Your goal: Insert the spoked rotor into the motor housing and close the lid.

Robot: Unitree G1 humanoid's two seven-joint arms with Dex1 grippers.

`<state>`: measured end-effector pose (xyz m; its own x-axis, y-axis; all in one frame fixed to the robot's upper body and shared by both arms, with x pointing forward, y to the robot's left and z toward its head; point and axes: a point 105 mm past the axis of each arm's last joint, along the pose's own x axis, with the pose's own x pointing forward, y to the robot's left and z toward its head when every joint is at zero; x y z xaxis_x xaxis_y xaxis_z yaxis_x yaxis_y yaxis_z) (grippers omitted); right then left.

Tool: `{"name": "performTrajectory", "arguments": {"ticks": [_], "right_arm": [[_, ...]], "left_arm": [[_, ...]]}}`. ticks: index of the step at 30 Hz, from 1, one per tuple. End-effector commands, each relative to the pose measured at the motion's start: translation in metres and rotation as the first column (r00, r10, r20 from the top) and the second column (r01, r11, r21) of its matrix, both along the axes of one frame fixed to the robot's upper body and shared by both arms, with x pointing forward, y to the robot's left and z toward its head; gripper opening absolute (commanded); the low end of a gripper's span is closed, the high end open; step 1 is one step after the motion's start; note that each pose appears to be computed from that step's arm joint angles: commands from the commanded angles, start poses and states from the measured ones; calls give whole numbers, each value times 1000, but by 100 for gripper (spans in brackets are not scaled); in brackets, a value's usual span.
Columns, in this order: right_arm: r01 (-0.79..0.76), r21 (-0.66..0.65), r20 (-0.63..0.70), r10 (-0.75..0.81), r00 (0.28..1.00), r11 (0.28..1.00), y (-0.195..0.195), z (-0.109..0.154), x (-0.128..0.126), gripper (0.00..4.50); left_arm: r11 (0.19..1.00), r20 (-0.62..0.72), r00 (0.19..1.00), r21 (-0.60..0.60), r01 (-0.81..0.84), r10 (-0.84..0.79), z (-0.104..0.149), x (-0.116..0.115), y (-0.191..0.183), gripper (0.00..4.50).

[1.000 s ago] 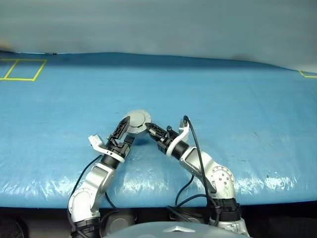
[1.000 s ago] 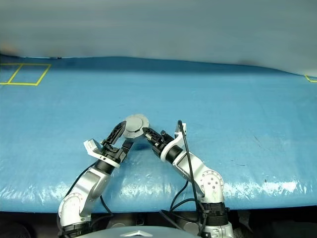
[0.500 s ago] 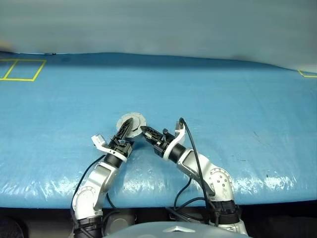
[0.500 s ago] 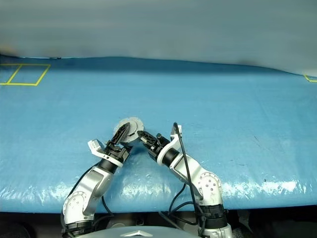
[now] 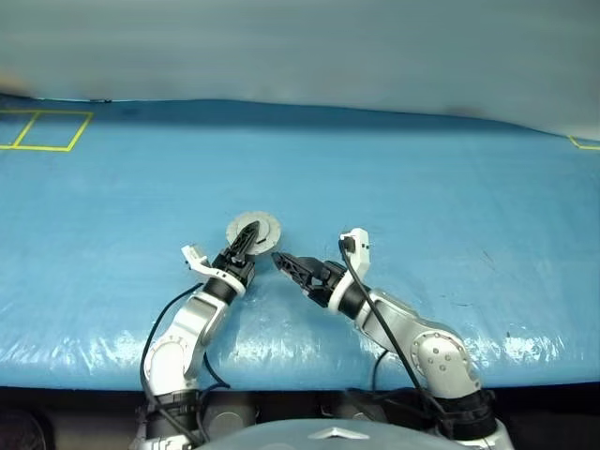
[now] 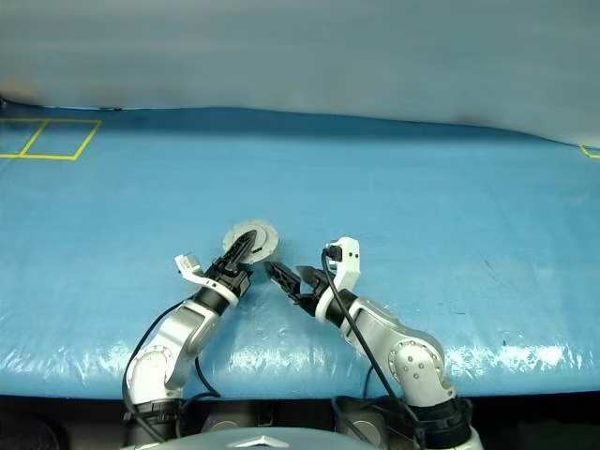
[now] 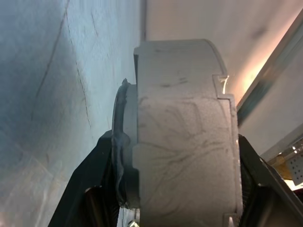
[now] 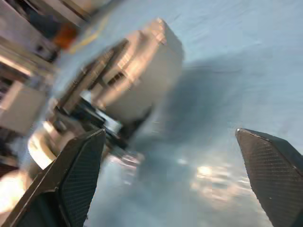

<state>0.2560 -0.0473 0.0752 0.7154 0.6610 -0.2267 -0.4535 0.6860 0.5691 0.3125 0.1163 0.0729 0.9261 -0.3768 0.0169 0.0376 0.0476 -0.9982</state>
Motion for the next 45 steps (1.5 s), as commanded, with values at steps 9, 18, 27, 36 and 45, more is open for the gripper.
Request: {"name": "performTrajectory", "arguments": {"ticks": [9,18,27,36,45], "right_arm": [[193,-358,337,-66,939,913,-28,-12,6,450],[266,-499,423,-36,905,825,-33,-22,10,450],[256,-502,439,-11,898,826,-24,-19,12,450],[237,-478,425,-13,905,846,-18,-17,7,450],[185,-502,354,6,935,845,-23,-34,3,450]], "left_arm": [[965,87,989,228,-134,117,33,87,41,236],[934,86,994,345,-95,69,43,134,28,236],[905,-22,999,424,-26,39,17,140,15,309],[831,-186,982,547,97,7,-41,106,45,447],[656,-283,955,704,272,-92,-84,16,72,447]]}}
